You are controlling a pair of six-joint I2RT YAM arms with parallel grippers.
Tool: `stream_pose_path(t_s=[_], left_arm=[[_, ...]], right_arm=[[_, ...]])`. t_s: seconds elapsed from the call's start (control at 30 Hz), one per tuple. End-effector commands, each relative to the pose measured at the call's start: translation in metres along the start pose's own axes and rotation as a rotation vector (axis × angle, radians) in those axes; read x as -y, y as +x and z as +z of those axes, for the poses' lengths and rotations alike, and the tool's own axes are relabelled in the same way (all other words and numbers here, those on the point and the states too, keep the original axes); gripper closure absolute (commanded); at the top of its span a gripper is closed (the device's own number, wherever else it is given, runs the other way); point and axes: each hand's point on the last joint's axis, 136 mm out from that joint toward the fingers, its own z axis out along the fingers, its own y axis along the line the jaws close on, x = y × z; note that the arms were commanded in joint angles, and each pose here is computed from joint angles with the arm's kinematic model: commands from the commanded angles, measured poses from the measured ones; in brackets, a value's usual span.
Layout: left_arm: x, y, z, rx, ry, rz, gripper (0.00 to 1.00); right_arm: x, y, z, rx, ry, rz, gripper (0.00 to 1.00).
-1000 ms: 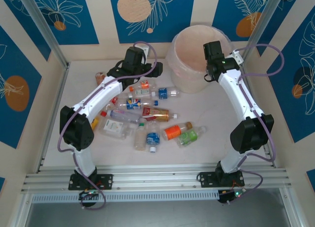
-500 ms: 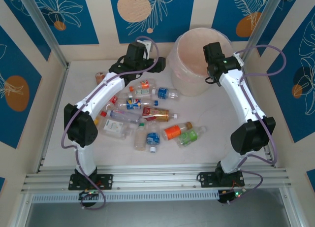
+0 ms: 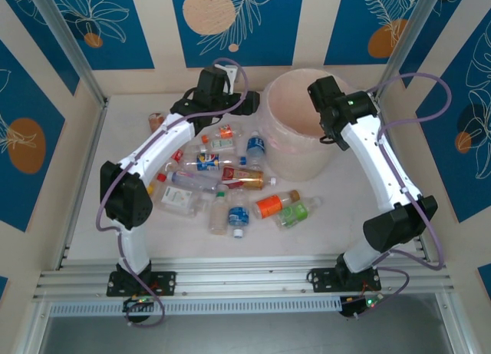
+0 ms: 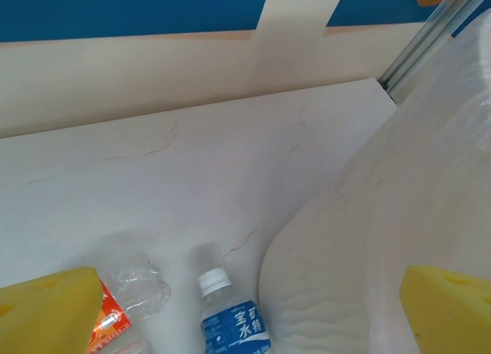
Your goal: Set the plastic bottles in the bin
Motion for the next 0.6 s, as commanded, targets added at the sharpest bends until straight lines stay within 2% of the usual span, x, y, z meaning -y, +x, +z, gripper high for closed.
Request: stream_pose_path(t_s=[0.0, 0.13, 0.27, 0.43, 0.57], left_arm=[[0.001, -0.01, -0.018, 0.032, 0.014, -0.013, 0.01], [-0.007, -0.007, -0.024, 0.027, -0.022, -0.02, 0.0], [-0.022, -0.004, -0.037, 0.04, -0.065, -0.052, 0.0], [-0.048, 0.007, -0.06, 0.045, -0.133, -0.107, 0.01], [-0.079, 0.02, -0.086, 0.051, -0.212, -0.171, 0.0]], right_arm=[[0.015, -0.011, -0.01, 0.049, -0.026, 0.076, 0.95], [0.012, -0.009, -0.005, 0.045, -0.06, 0.063, 0.6], [0.006, -0.012, -0.008, 0.052, -0.089, 0.021, 0.38], [0.004, -0.015, -0.017, 0.053, -0.143, -0.01, 0.21], [0.002, -0.017, -0.035, 0.05, -0.249, -0.041, 0.1]])
